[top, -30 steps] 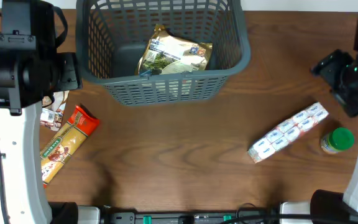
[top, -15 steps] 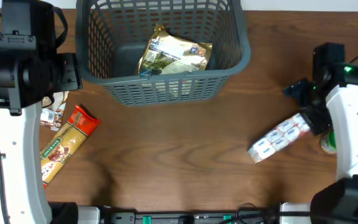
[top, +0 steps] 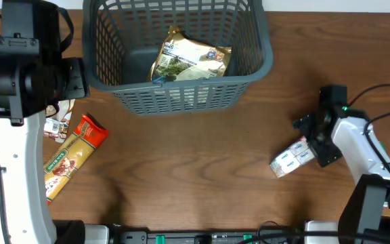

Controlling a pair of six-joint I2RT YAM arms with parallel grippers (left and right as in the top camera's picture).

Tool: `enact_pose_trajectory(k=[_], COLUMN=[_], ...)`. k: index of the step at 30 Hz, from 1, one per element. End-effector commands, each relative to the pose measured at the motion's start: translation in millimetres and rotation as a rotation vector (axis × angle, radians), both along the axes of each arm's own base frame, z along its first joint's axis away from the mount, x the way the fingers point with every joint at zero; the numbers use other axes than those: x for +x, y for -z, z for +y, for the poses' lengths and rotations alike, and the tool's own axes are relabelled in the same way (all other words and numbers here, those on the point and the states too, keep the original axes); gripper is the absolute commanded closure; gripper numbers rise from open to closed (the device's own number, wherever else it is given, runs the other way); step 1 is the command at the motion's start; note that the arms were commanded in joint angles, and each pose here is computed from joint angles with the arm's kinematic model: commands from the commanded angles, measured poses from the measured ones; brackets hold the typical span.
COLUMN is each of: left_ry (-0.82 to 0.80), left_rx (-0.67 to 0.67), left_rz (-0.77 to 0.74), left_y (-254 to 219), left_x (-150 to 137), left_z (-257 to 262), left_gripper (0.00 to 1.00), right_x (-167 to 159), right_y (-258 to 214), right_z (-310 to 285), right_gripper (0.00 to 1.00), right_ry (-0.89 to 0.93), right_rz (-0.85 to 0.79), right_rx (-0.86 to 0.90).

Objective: Pack container
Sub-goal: 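Grasp the white-and-red box with the right gripper, then carry the box into the basket and release it, then withdraw right arm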

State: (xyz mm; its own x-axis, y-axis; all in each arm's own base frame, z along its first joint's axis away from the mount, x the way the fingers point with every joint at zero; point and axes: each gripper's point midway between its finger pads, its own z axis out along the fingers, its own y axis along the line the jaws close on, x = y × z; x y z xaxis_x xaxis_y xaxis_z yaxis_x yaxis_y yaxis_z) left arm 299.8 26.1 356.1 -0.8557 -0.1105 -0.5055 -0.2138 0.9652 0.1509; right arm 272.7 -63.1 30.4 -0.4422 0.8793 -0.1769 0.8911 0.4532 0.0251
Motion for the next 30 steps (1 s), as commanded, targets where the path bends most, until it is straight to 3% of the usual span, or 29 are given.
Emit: enact_pose_trajectory(k=[1, 4, 6, 7, 9, 10, 14, 18, 24, 30], left_ry=[-0.007, -0.007, -0.007, -0.007, -0.007, -0.007, -0.007, -0.007, -0.007, -0.007], left_rx=[0.000, 0.000, 0.000, 0.000, 0.000, 0.000, 0.000, 0.000, 0.000, 0.000], left_rz=[0.005, 0.005, 0.005, 0.005, 0.005, 0.005, 0.005, 0.005, 0.005, 0.005], left_y=[-1.0, -1.0, -1.0, -1.0, -1.0, -1.0, -1.0, -1.0, -1.0, -1.0], left_x=[-4.0, -4.0, -4.0, -4.0, -4.0, -4.0, -4.0, -4.0, -4.0, -4.0], left_z=[1.9, 1.9, 1.9, 1.9, 1.9, 1.9, 1.9, 1.9, 1.9, 1.9], left_gripper=[0.30, 0.30, 0.30, 0.30, 0.30, 0.30, 0.30, 0.30, 0.30, 0.30], right_x=[-7.8, -10.0, -9.9, -9.5, -8.6, -8.0, 0.3, 36.1, 107.8, 138.2], right_y=[11.0, 19.5, 21.7, 22.0, 21.8, 21.7, 17.3, -20.0, -147.8, -277.2], right_z=[-1.8, -1.5, -1.5, -1.6, -1.7, -1.8, 0.9, 2.4, 5.6, 26.5], right_gripper=[0.01, 0.14, 0.45, 0.75, 0.95, 0.99, 0.99, 0.99, 0.98, 0.99], right_ry=[0.003, 0.002, -0.027, -0.045, -0.068, -0.080, -0.162, -0.324, -0.586, -0.887], right_rz=[-0.007, -0.016, -0.018, -0.018, -0.017, -0.018, -0.039, -0.135, -0.356, -0.513], right_rx=[-0.013, -0.015, -0.019, -0.022, -0.025, -0.027, -0.023, -0.055, -0.163, -0.300])
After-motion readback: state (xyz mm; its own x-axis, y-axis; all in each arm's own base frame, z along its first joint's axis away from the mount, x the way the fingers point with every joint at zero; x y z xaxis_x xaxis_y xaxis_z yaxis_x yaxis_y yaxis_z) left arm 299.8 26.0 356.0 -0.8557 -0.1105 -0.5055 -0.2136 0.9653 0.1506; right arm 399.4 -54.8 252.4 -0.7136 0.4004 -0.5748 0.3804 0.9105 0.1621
